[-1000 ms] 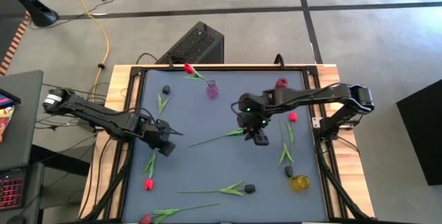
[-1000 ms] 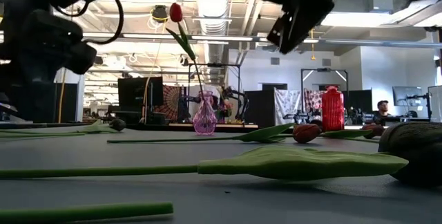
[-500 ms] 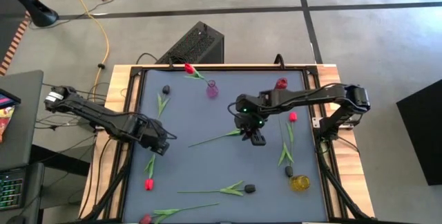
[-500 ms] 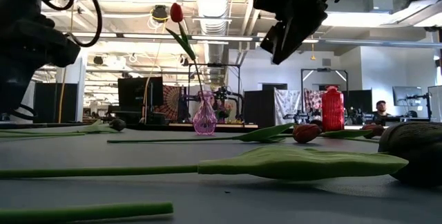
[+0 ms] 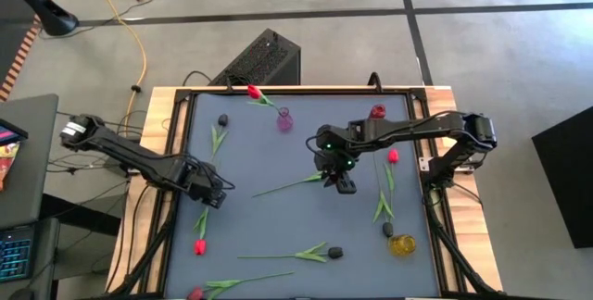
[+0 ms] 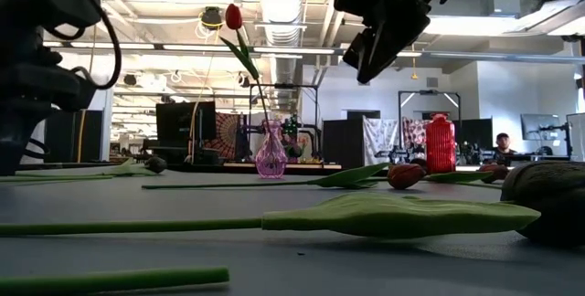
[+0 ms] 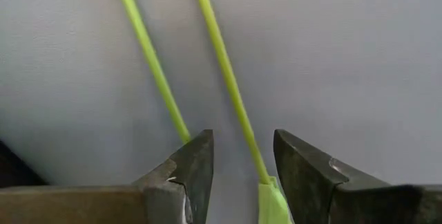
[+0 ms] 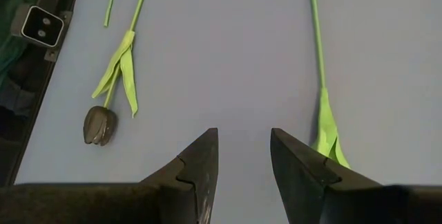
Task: Sort flowers into vase by color
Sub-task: Put the left pink flower into the purple vase
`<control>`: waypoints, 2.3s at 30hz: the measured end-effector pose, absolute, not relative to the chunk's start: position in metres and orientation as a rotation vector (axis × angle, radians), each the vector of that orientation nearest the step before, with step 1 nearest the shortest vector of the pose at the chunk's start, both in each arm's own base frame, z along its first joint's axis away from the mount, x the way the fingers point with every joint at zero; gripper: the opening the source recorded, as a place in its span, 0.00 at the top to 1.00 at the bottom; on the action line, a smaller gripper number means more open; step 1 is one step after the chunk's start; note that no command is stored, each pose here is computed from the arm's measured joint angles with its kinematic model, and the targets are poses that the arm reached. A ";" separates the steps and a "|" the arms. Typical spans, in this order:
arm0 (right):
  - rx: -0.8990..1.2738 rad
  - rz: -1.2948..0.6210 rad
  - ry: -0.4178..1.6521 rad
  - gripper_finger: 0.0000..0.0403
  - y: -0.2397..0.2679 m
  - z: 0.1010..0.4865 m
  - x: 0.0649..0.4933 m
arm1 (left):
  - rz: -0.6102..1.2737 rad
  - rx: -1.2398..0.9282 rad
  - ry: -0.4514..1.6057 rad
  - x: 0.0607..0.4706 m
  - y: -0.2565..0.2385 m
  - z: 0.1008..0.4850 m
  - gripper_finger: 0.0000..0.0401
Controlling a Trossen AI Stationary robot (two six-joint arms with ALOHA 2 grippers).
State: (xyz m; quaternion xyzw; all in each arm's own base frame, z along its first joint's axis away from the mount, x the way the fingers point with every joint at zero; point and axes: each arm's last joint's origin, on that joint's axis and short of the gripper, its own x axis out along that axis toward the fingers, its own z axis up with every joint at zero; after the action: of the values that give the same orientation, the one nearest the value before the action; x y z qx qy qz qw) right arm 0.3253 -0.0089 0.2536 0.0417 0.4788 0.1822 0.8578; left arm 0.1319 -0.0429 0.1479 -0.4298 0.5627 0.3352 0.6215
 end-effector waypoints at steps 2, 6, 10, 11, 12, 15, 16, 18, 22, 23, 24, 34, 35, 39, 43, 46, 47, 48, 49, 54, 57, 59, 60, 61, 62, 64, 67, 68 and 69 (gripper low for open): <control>0.088 0.383 1.005 0.61 -0.009 0.254 0.325 | 0.760 -0.983 1.296 0.133 -0.045 0.144 0.65; 0.088 0.383 1.005 0.61 -0.009 0.254 0.325 | 0.749 -0.936 1.344 0.139 -0.050 0.137 0.65; 0.087 0.382 1.001 0.61 -0.009 0.254 0.326 | 0.772 -0.893 1.386 0.145 -0.053 0.136 0.66; 0.086 0.382 0.998 0.61 -0.009 0.254 0.326 | 0.768 -0.880 1.393 0.147 -0.053 0.137 0.67; 0.086 0.381 0.997 0.61 -0.009 0.254 0.326 | 0.758 -0.868 1.397 0.148 -0.054 0.139 0.69; 0.088 0.382 0.999 0.61 -0.009 0.254 0.326 | 0.722 -0.843 1.368 0.155 -0.055 0.145 0.78; 0.089 0.380 1.000 0.61 -0.009 0.254 0.326 | 0.698 -0.841 1.343 0.160 -0.057 0.150 0.82; 0.093 0.379 1.001 0.61 -0.009 0.254 0.326 | 0.673 -0.828 1.323 0.163 -0.058 0.154 0.90; 0.095 0.379 1.005 0.61 -0.009 0.254 0.325 | 0.628 -0.801 1.283 0.169 -0.059 0.160 0.98; 0.094 0.380 1.005 0.61 -0.008 0.254 0.326 | 0.614 -0.792 1.267 0.171 -0.059 0.162 0.98; 0.094 0.381 1.005 0.61 -0.008 0.254 0.325 | 0.607 -0.781 1.257 0.172 -0.059 0.164 0.98; 0.131 0.371 1.020 0.61 -0.003 0.254 0.325 | 0.487 -0.723 1.160 0.187 -0.065 0.181 0.94; 0.133 0.373 1.021 0.61 -0.002 0.254 0.325 | 0.479 -0.724 1.171 0.187 -0.066 0.180 0.92; 0.126 0.386 1.023 0.61 0.003 0.253 0.325 | 0.466 -0.702 1.221 0.186 -0.075 0.174 0.82; 0.118 0.398 1.020 0.61 0.007 0.254 0.325 | 0.481 -0.660 1.275 0.187 -0.082 0.163 0.71; 0.113 0.401 1.013 0.61 0.008 0.254 0.326 | 0.511 -0.627 1.304 0.189 -0.084 0.154 0.65; 0.112 0.400 1.009 0.61 0.007 0.254 0.326 | 0.521 -0.619 1.316 0.190 -0.084 0.151 0.63; 0.112 0.400 1.007 0.61 0.007 0.254 0.327 | 0.530 -0.612 1.329 0.190 -0.085 0.148 0.61; 0.114 0.398 1.005 0.61 0.007 0.254 0.327 | 0.536 -0.608 1.345 0.191 -0.085 0.145 0.60; 0.115 0.398 1.003 0.61 0.007 0.255 0.327 | 0.542 -0.597 1.411 0.194 -0.088 0.135 0.57; 0.114 0.398 1.002 0.61 0.007 0.255 0.327 | 0.541 -0.594 1.414 0.194 -0.088 0.134 0.61; 0.115 0.397 1.001 0.61 0.007 0.255 0.327 | 0.541 -0.586 1.412 0.196 -0.089 0.137 0.67; 0.115 0.397 1.000 0.61 0.007 0.255 0.327 | 0.539 -0.573 1.416 0.197 -0.089 0.139 0.71; 0.116 0.396 0.999 0.61 0.007 0.255 0.327 | 0.530 -0.564 1.417 0.198 -0.090 0.141 0.76; 0.116 0.395 0.999 0.61 0.007 0.255 0.327 | 0.520 -0.556 1.416 0.199 -0.091 0.142 0.80; 0.122 0.392 0.999 0.61 0.007 0.255 0.327 | 0.511 -0.540 1.409 0.201 -0.091 0.143 0.91; 0.135 0.384 0.998 0.61 0.007 0.255 0.328 | 0.507 -0.540 1.400 0.202 -0.091 0.144 0.98; 0.135 0.383 0.997 0.61 0.007 0.255 0.328 | 0.510 -0.537 1.396 0.202 -0.091 0.144 0.98; 0.135 0.383 0.997 0.61 0.007 0.255 0.328 | 0.518 -0.533 1.388 0.203 -0.090 0.144 0.98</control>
State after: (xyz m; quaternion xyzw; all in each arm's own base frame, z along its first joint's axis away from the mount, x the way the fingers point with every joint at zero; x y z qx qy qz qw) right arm 0.3279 0.0072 0.2551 0.0641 0.4746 0.1825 0.8587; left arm 0.2026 -0.0901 0.1439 -0.2396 0.6245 0.2329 0.7059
